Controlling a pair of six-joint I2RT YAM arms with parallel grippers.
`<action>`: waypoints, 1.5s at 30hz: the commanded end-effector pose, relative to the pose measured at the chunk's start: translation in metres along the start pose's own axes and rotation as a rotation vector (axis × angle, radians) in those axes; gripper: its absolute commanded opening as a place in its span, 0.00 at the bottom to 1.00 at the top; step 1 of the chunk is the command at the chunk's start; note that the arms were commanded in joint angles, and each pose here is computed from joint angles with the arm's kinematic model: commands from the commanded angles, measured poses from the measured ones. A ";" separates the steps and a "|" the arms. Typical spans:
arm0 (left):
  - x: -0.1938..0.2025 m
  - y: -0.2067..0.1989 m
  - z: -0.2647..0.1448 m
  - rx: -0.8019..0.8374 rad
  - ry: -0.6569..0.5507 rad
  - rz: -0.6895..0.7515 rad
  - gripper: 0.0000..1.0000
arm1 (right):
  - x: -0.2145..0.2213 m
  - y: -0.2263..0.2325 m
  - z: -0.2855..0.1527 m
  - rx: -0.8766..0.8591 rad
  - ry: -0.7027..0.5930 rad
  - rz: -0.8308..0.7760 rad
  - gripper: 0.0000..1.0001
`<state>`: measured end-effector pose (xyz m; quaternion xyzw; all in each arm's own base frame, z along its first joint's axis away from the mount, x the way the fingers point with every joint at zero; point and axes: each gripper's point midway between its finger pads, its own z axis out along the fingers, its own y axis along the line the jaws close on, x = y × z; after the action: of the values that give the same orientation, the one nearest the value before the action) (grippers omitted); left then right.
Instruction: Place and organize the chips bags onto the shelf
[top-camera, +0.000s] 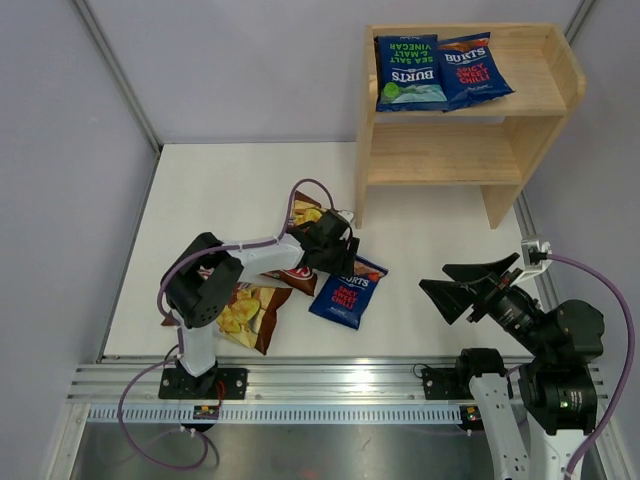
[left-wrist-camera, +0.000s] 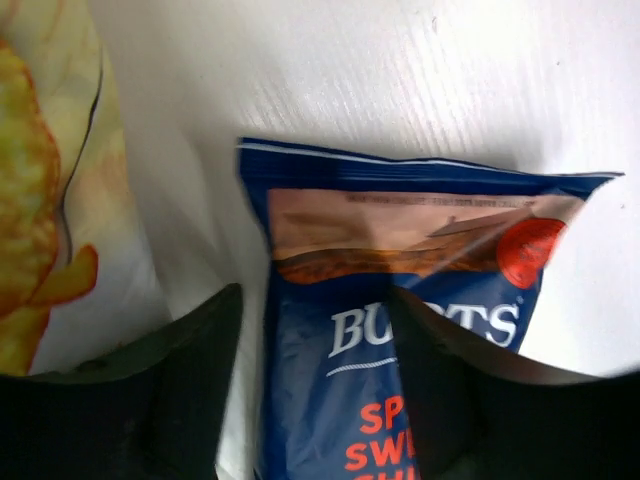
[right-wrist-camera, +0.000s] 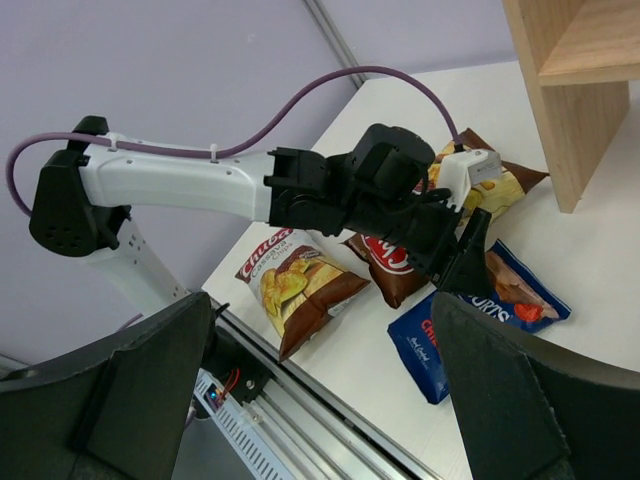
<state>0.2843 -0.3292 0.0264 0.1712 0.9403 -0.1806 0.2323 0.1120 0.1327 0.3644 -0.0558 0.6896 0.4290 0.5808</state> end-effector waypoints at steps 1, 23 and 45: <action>0.010 -0.008 0.014 0.089 0.045 -0.033 0.59 | 0.003 0.008 0.001 -0.061 0.010 0.007 0.99; -0.062 -0.005 -0.225 0.305 -0.793 -0.728 0.00 | 0.068 -0.056 0.052 -0.261 -0.004 0.340 0.90; -0.131 -0.070 -0.459 1.183 -1.080 -1.057 0.00 | 0.045 0.068 0.127 -0.715 -0.256 0.046 0.86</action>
<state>0.2100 -0.2340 0.4391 -0.2907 0.4939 -0.6931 0.4372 0.1534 0.2839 0.2971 -0.1755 0.5461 0.6648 0.4785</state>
